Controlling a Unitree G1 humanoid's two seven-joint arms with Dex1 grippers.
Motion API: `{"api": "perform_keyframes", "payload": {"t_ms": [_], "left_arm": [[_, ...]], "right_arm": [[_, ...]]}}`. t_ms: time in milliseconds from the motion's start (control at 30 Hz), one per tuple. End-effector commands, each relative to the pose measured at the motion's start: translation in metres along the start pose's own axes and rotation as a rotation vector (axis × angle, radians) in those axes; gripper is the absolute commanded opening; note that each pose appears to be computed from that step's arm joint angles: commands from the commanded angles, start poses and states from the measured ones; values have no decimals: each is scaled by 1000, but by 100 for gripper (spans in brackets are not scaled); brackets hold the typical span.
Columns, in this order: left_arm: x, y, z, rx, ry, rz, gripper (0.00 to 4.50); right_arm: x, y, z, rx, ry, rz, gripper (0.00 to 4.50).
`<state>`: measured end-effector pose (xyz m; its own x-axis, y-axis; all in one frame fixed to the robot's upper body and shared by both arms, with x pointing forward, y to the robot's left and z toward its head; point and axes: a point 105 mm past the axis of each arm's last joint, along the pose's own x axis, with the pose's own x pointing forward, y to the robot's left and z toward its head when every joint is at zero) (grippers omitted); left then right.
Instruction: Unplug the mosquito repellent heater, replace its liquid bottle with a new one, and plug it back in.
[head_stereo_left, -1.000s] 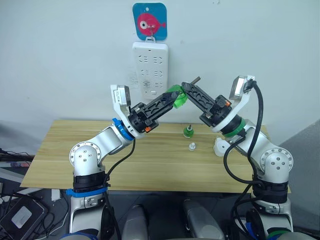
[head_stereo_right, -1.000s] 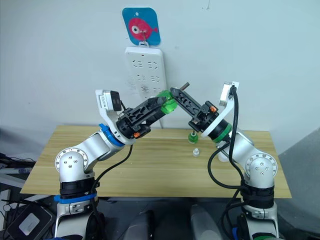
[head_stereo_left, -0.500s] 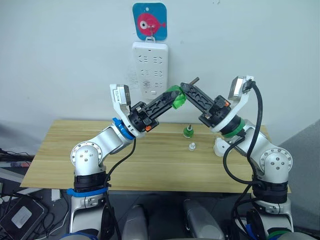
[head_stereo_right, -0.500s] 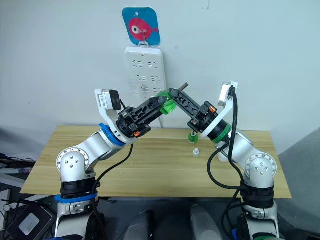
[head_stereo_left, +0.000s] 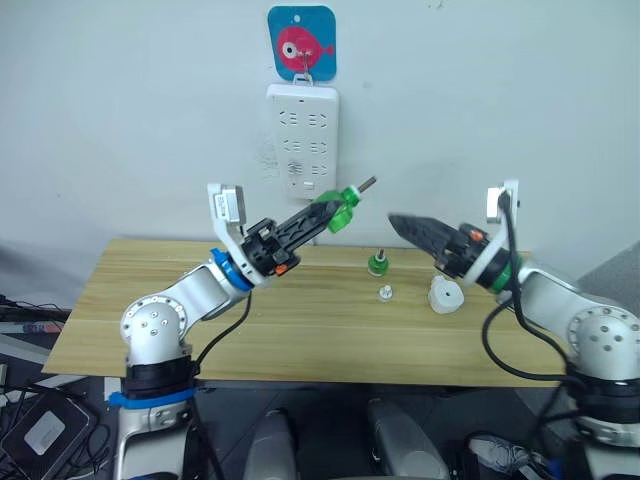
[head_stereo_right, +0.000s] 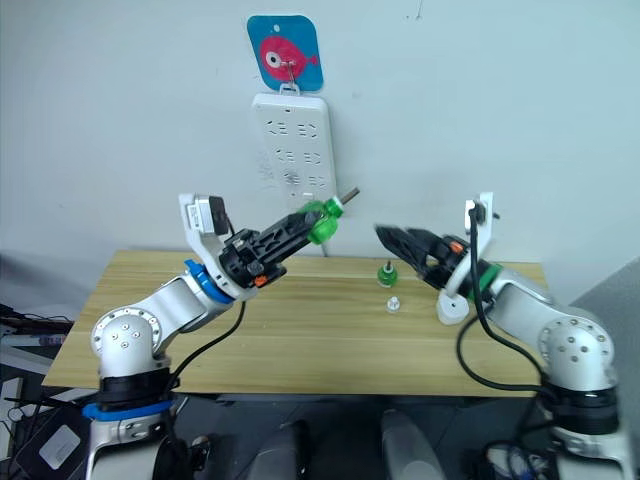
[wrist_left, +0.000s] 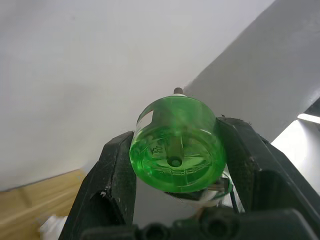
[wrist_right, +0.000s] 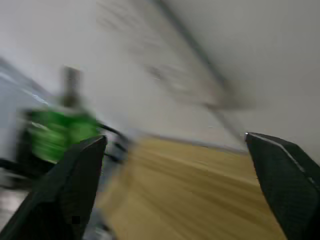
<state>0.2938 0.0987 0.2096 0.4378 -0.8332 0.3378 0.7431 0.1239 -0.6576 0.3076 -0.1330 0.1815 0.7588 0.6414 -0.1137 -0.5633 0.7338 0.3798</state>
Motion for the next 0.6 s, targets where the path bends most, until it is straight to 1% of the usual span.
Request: {"api": "perform_keyframes", "payload": {"t_ms": [33, 67, 167, 233, 333, 433, 600], "left_arm": [[-5, -4, -6, 92, 49, 2, 232], [-8, -2, -7, 103, 53, 18, 232], [-15, 5, -14, 137, 80, 54, 232], [-15, 5, -19, 150, 96, 52, 232], [-15, 4, -29, 164, 126, 44, 232], [-15, 4, -36, 172, 146, 38, 232], [-16, 4, -45, 178, 166, 31, 232]], "right_arm": [[-9, -38, -17, -342, 192, -239, 450], [-12, -47, -19, -371, 218, -285, 450], [-13, -56, -26, -382, 306, -359, 450], [-18, -69, -35, -468, 459, -472, 450], [-14, -79, -48, -407, 586, -494, 450], [-11, -96, -51, -341, 645, -571, 450], [1, -110, -58, -280, 723, -608, 450]]}}
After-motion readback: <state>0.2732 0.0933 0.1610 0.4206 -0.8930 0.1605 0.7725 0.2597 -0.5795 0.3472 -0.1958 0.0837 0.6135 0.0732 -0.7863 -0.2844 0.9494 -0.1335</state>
